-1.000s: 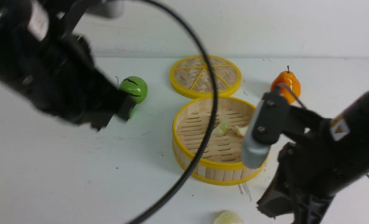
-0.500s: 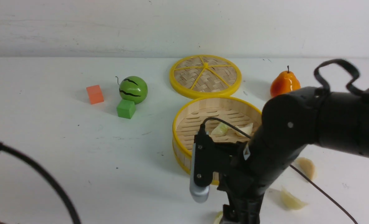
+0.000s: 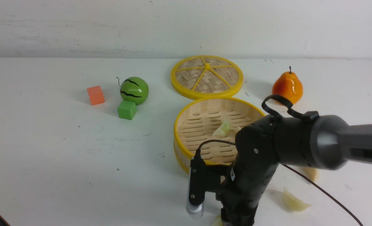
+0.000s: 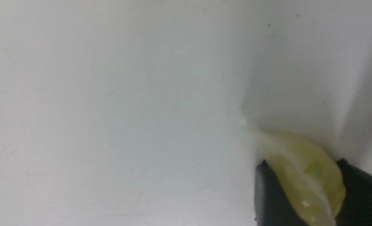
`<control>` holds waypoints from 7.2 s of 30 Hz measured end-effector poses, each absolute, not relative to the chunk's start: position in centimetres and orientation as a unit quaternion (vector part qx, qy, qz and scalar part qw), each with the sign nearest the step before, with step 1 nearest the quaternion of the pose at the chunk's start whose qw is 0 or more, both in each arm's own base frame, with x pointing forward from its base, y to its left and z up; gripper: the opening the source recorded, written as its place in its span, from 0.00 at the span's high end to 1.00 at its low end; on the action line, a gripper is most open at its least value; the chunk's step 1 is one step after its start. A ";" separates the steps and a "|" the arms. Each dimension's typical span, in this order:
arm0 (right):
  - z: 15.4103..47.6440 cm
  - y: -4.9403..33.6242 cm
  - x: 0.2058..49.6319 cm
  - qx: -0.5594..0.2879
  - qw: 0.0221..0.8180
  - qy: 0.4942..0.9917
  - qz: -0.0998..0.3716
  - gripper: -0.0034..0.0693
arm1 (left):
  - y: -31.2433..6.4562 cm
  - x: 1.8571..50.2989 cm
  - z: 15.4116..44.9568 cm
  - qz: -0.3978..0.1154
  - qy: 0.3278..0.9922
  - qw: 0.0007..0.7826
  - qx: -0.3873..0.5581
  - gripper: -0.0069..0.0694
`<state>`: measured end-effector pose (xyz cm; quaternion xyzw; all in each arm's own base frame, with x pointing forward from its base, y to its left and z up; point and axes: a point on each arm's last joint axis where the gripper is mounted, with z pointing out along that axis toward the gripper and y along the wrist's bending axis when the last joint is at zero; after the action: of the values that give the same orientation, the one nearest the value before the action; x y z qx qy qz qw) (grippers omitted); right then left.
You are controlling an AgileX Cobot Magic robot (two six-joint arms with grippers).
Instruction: Put the dumplings into the steamer on the white table.
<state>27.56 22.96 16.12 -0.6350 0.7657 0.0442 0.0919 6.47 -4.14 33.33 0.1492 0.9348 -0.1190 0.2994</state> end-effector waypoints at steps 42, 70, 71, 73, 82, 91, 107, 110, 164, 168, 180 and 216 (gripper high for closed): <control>31.5 24.3 38.4 -0.289 0.202 0.933 0.069 0.13 | -3.7 6.5 33.2 -0.094 0.939 0.294 0.150 0.93; 18.0 11.2 30.2 -0.251 0.105 0.960 0.059 0.35 | -4.0 6.4 33.3 -0.112 0.936 0.297 0.149 0.92; 17.8 11.3 30.4 -0.251 0.108 0.960 0.058 0.35 | -4.0 6.4 33.3 -0.113 0.937 0.296 0.149 0.92; 16.8 11.3 30.8 -0.250 0.104 0.961 0.055 0.35 | -4.1 6.4 33.3 -0.115 0.937 0.295 0.149 0.92; 16.3 11.1 31.1 -0.264 0.090 0.960 0.035 0.62 | -4.2 6.3 33.2 -0.124 0.937 0.289 0.149 0.92; 26.5 13.5 33.4 -0.238 0.167 0.951 0.108 0.70 | -4.2 6.3 33.3 -0.125 0.937 0.291 0.149 0.91; 20.7 24.3 38.6 -0.285 0.199 0.929 0.125 0.70 | -4.4 6.2 33.3 -0.138 0.936 0.289 0.149 0.89; 20.2 24.4 39.0 -0.267 0.205 0.934 0.117 0.67 | -4.5 6.2 33.3 -0.142 0.936 0.287 0.148 0.89; 22.8 8.2 36.3 -0.108 0.173 0.979 0.010 0.68 | -4.6 6.1 33.3 -0.149 0.936 0.284 0.148 0.84; 27.7 12.0 36.1 -0.155 0.239 0.958 0.039 0.68 | -4.6 6.2 33.4 -0.151 0.934 0.287 0.148 0.84; 21.9 19.2 37.9 -0.192 0.225 0.953 0.070 0.68 | -3.8 5.1 33.5 -0.153 0.933 0.291 0.148 0.83; 36.4 9.5 16.9 -0.200 0.478 0.838 0.171 0.98 | -2.3 3.7 29.6 -0.255 0.808 0.518 0.118 0.81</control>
<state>16.93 9.50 36.43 -0.2000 0.8378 0.1708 0.4784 3.70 -2.28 29.57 0.1175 0.8076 -0.2554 0.5184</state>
